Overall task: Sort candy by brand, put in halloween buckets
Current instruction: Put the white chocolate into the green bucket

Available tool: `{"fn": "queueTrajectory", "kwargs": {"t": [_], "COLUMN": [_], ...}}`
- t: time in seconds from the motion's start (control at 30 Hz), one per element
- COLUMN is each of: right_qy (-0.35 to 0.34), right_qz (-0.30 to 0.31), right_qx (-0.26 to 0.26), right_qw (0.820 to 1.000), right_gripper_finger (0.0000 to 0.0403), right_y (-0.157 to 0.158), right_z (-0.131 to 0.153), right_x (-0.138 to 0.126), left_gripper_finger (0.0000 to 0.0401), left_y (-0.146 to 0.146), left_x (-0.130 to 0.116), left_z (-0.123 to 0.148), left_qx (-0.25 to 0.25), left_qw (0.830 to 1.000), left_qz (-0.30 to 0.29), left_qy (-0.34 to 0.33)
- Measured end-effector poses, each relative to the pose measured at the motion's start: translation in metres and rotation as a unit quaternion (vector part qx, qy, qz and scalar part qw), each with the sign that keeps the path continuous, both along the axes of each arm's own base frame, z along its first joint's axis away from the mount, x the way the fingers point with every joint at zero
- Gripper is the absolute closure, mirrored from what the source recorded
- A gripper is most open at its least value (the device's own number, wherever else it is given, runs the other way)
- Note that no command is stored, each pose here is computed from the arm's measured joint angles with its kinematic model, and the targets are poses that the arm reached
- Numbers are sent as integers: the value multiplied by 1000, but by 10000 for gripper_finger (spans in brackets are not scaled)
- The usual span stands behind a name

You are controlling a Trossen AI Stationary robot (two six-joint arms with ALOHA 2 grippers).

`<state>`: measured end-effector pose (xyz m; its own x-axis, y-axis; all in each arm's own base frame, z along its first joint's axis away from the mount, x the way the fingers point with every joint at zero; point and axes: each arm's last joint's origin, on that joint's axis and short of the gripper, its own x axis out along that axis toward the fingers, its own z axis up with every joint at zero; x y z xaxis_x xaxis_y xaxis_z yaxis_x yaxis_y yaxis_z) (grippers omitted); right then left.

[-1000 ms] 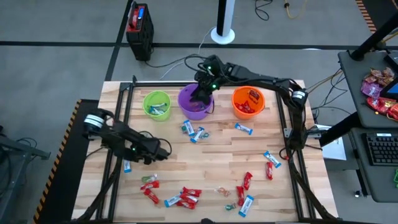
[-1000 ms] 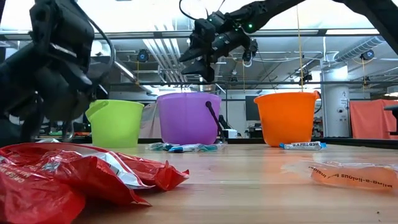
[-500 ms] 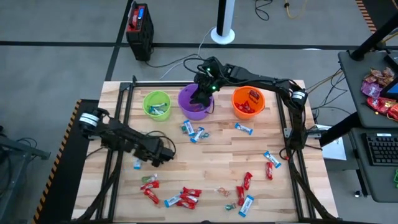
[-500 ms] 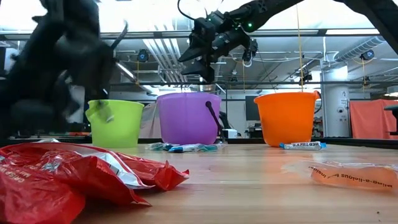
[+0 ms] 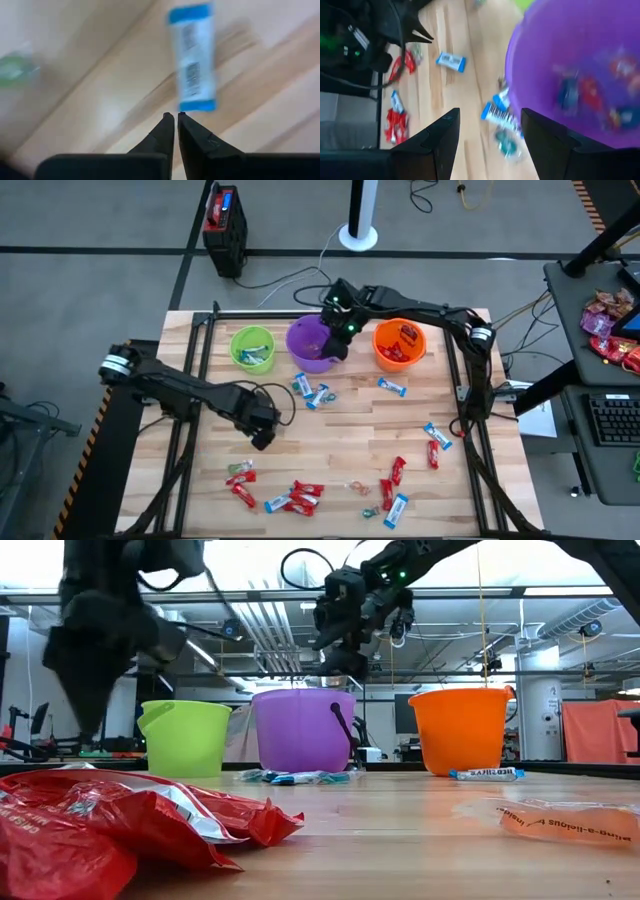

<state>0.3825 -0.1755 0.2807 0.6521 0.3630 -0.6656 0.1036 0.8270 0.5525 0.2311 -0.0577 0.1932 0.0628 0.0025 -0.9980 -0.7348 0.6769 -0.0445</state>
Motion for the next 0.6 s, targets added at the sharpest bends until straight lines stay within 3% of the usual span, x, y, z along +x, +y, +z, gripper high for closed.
{"fn": "queueTrajectory", "kwargs": {"t": [0.07,0.13,0.2,0.27,0.33,0.5,0.6], "right_qy": [27,50,67,67,62,53,48], "right_qz": [-4,-8,-12,-15,-23,-51,-67], "right_qx": [13,15,7,-5,-16,-48,-60], "right_qw": [1000,999,998,998,998,996,995], "right_gripper_finger": [200,200,200,200,200,200,200], "right_y": [3,6,9,12,14,22,29], "right_z": [1,4,10,20,30,51,62], "right_x": [-6,-13,-20,-27,-32,-43,-48], "left_gripper_finger": [373,355,342,341,350,393,394], "left_y": [-2,-3,-1,0,3,8,11], "left_x": [7,6,-1,-5,-14,-40,-44], "left_z": [4,10,10,7,0,-21,-25], "left_qx": [2,46,85,90,83,50,56], "left_qw": [998,988,973,954,938,914,916], "left_qz": [-35,-89,-149,-187,-196,-215,-148], "left_qy": [-61,-116,-154,-216,-275,-339,-369]}}
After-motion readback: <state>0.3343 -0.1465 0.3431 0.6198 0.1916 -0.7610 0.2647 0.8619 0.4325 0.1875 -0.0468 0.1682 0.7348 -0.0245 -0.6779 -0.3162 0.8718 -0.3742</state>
